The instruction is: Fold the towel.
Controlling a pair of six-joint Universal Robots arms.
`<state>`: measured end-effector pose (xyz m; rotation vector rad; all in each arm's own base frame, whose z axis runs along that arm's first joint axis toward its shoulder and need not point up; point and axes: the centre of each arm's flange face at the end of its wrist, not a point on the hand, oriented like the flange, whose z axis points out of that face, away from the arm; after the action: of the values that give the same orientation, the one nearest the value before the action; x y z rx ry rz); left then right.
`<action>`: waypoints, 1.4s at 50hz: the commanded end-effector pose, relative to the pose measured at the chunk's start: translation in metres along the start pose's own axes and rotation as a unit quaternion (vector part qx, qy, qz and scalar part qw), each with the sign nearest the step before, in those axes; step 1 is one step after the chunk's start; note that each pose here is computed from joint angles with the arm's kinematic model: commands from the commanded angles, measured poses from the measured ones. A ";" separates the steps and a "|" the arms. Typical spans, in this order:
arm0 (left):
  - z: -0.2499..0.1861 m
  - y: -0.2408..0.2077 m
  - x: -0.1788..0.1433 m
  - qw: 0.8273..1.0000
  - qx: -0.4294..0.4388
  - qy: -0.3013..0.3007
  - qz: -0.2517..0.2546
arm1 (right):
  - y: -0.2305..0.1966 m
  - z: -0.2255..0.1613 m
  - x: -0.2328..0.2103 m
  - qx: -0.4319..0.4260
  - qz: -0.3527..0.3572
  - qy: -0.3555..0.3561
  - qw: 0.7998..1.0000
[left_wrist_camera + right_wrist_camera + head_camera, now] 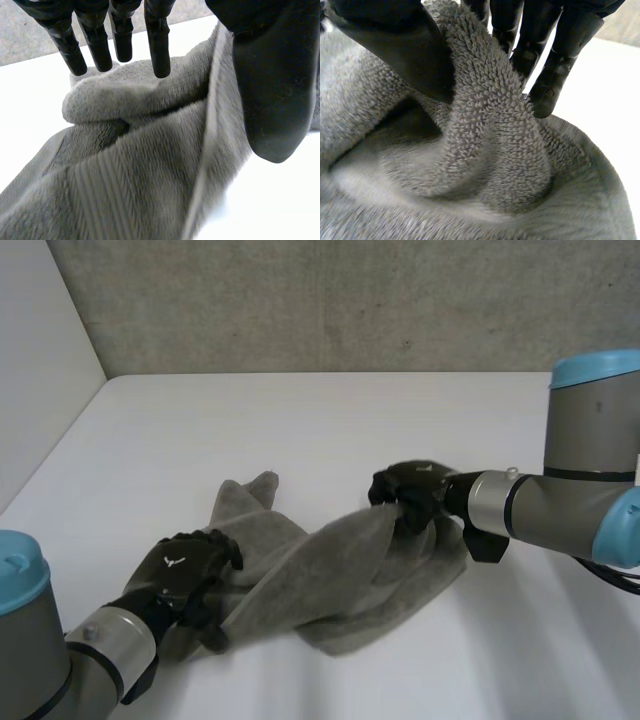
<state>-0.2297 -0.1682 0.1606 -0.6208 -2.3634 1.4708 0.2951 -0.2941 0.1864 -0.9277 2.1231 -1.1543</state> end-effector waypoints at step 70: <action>0.061 -0.043 -0.045 0.989 0.076 0.009 0.124 | 0.021 -0.059 -0.022 -0.039 -0.362 0.120 0.924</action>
<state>-0.2366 -0.2875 0.2311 -0.7327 -2.1034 1.9028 0.2736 -0.2648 0.2366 -1.6486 1.9455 -1.8410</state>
